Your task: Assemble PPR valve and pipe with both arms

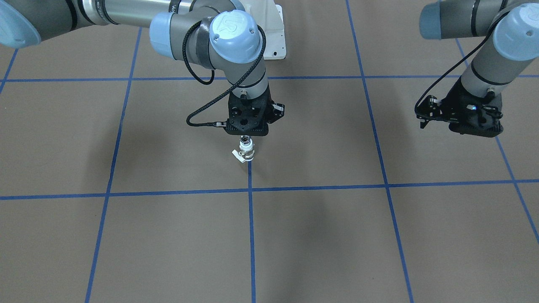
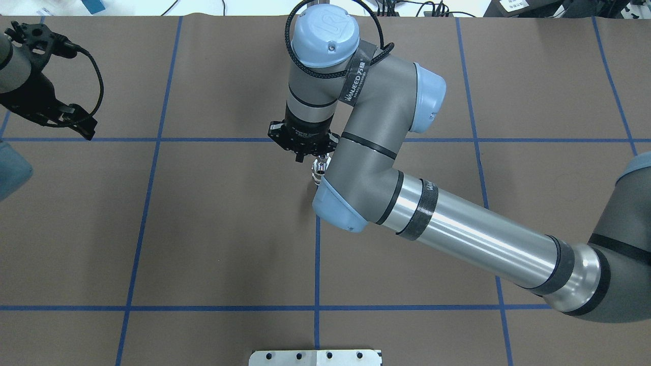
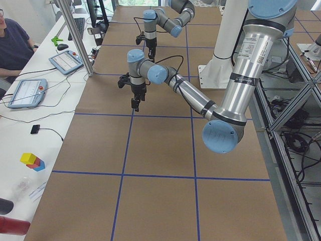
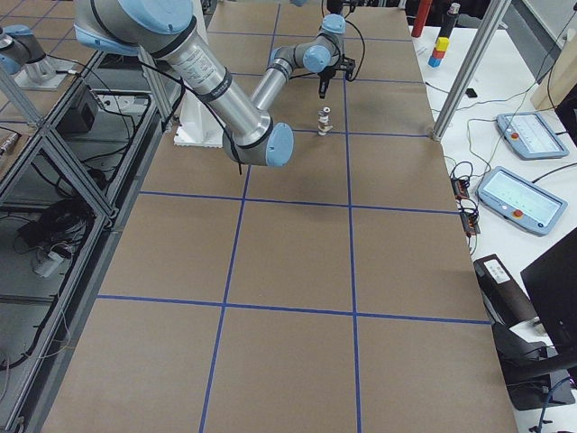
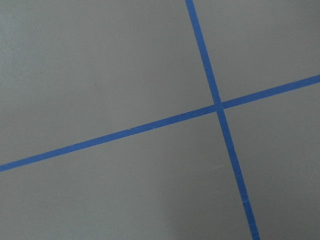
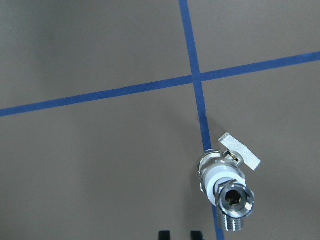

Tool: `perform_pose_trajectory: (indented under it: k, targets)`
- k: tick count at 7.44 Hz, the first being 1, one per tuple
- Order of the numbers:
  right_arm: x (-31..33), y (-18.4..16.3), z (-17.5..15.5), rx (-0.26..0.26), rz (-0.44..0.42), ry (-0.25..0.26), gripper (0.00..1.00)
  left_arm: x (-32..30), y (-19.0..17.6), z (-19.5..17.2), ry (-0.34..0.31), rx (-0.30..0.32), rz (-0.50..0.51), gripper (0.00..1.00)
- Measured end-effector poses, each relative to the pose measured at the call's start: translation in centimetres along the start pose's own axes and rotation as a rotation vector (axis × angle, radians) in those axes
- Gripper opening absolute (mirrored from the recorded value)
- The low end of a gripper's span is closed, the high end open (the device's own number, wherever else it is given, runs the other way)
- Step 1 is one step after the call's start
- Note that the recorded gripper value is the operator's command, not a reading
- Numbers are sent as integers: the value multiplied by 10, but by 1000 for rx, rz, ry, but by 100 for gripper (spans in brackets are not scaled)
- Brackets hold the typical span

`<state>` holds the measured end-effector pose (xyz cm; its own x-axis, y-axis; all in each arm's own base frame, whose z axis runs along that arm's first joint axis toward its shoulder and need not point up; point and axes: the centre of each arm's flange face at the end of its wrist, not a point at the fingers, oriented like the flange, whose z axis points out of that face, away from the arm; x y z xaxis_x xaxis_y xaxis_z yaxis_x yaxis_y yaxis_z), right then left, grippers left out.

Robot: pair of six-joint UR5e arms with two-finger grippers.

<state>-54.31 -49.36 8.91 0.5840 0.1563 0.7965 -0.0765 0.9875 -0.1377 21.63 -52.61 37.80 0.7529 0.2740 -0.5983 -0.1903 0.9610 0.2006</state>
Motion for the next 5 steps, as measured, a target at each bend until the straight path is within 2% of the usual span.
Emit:
perform_pose_trajectory:
  k: [2, 4, 5]
  targets:
    - [14, -4, -40, 30, 13, -38, 100, 0, 0, -3, 1, 7, 2, 100]
    - [76, -37, -85, 52, 49, -54, 100, -3, 0, -7, 1, 12, 0, 100]
    - [124, -62, -99, 60, 43, -34, 100, -5, 0, -8, -1, 15, 1, 100]
